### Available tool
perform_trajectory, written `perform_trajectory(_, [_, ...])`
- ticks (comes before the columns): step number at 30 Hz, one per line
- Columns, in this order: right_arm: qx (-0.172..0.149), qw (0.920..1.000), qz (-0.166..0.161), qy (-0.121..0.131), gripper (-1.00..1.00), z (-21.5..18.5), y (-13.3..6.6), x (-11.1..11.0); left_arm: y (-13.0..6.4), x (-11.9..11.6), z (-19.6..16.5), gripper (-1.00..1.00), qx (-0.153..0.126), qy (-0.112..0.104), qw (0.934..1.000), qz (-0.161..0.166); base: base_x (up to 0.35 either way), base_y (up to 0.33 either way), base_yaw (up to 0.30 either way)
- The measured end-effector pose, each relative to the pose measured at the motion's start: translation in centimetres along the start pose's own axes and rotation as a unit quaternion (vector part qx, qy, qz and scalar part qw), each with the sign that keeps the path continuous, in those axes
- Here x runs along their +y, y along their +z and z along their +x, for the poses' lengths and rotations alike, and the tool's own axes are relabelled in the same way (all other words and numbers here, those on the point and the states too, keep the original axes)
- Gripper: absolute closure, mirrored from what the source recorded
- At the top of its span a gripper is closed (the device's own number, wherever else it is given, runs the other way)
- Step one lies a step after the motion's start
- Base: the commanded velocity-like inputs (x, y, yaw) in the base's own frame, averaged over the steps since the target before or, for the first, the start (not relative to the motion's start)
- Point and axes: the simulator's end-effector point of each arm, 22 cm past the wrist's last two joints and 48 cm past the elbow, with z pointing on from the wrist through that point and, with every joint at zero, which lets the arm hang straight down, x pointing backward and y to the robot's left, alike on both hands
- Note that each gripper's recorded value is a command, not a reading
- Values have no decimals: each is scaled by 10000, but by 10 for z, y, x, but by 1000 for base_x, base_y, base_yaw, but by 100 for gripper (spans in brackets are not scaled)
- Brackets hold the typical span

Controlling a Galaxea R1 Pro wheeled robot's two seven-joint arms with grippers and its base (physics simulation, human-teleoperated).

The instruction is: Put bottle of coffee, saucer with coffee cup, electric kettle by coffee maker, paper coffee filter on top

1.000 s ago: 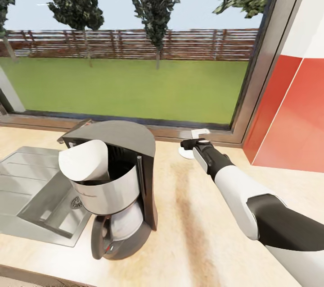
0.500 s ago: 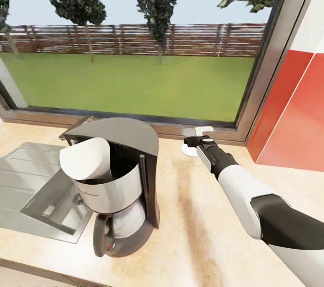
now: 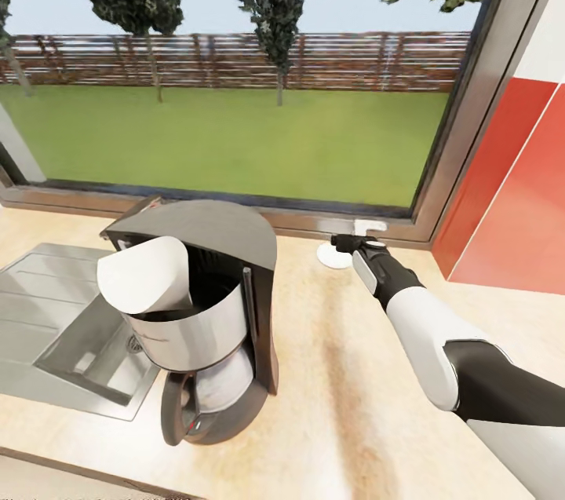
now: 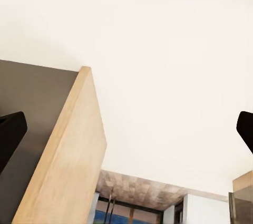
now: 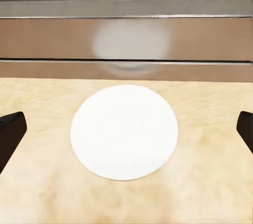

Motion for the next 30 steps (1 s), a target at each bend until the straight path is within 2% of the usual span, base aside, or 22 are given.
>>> perform_trajectory(30, [212, 9998, 31, 24, -100, 30, 19, -3, -2, 0, 18, -100, 226, 61, 9997, 13, 0, 0, -20])
